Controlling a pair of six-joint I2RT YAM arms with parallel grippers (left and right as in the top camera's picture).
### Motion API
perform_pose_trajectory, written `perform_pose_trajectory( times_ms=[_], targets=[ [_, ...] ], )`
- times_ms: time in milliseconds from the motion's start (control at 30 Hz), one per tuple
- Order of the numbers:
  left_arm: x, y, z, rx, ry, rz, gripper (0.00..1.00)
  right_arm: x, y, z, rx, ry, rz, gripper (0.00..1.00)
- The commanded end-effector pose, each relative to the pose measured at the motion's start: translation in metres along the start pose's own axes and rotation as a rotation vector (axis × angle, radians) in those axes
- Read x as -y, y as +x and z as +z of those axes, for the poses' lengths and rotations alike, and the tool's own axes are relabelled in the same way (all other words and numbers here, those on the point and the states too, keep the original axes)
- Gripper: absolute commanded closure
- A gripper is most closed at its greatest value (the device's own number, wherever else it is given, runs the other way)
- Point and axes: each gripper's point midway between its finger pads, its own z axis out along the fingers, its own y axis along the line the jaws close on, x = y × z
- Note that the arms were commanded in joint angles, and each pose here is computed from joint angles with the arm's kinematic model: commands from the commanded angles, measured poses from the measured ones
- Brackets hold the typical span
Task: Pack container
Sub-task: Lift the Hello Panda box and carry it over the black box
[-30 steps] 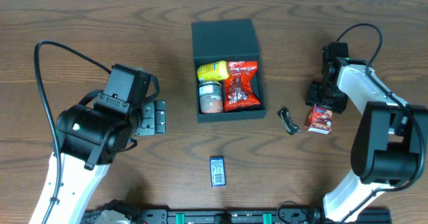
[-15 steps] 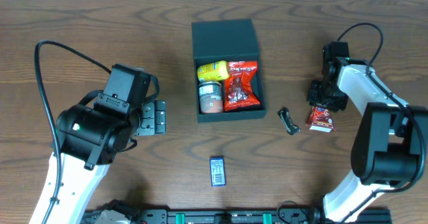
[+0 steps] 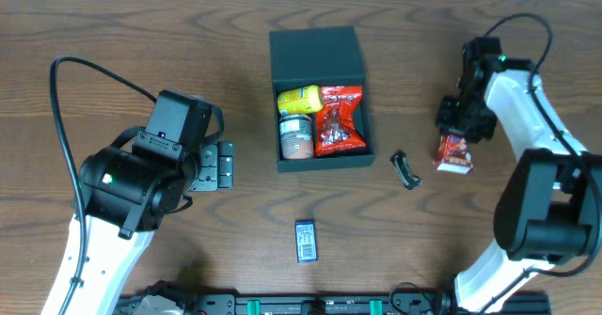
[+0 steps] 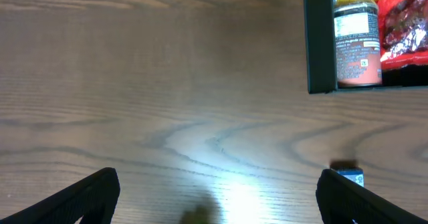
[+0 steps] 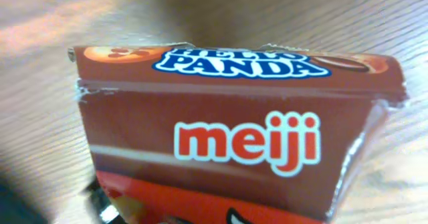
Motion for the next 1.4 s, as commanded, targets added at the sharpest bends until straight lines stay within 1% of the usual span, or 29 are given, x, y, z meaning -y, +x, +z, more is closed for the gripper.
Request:
perform_pose_trajectory(
  times_ms=[0,100,200,267,367,567,667,800,1033,1200,1367],
  targets=[
    [-0.001,0.0,0.0,-0.002,-0.002,0.01,0.05,-0.017,-0.007,-0.049,0.087,-0.072,-0.024,0.99],
    [-0.001,0.0,0.0,-0.003,-0.002,0.01,0.05,-0.032,0.003,-0.08,0.104,-0.118,-0.06,0.99],
    [-0.001,0.0,0.0,-0.002,-0.002,0.01,0.05,-0.057,0.021,-0.109,0.109,-0.205,-0.089,0.98],
    [-0.001,0.0,0.0,-0.002,-0.002,0.01,0.05,-0.072,0.031,-0.123,0.127,-0.226,-0.093,0.98],
    [-0.001,0.0,0.0,-0.003,-0.002,0.009,0.05,-0.098,0.046,-0.132,0.134,-0.25,-0.113,0.98],
    [-0.001,0.002,0.0,-0.01,-0.003,0.011,0.05,-0.163,0.074,-0.135,0.17,-0.305,-0.282,0.98],
    [-0.001,0.003,0.0,-0.016,-0.005,0.012,0.05,-0.179,0.076,-0.133,0.178,-0.323,-0.285,0.98],
    [-0.002,0.006,0.0,-0.027,-0.009,0.014,0.05,-0.189,0.066,-0.123,0.182,-0.33,-0.261,0.98],
    [-0.001,0.006,0.0,-0.029,-0.002,0.014,0.05,-0.202,0.057,-0.082,0.117,-0.282,-0.264,0.98],
    [0.002,0.007,0.0,-0.035,0.017,0.014,0.05,-0.212,0.054,-0.056,0.065,-0.256,-0.311,0.98],
    [0.002,0.007,0.001,-0.032,0.016,0.014,0.05,-0.23,0.058,-0.048,0.035,-0.335,-0.39,0.98]
  ],
)
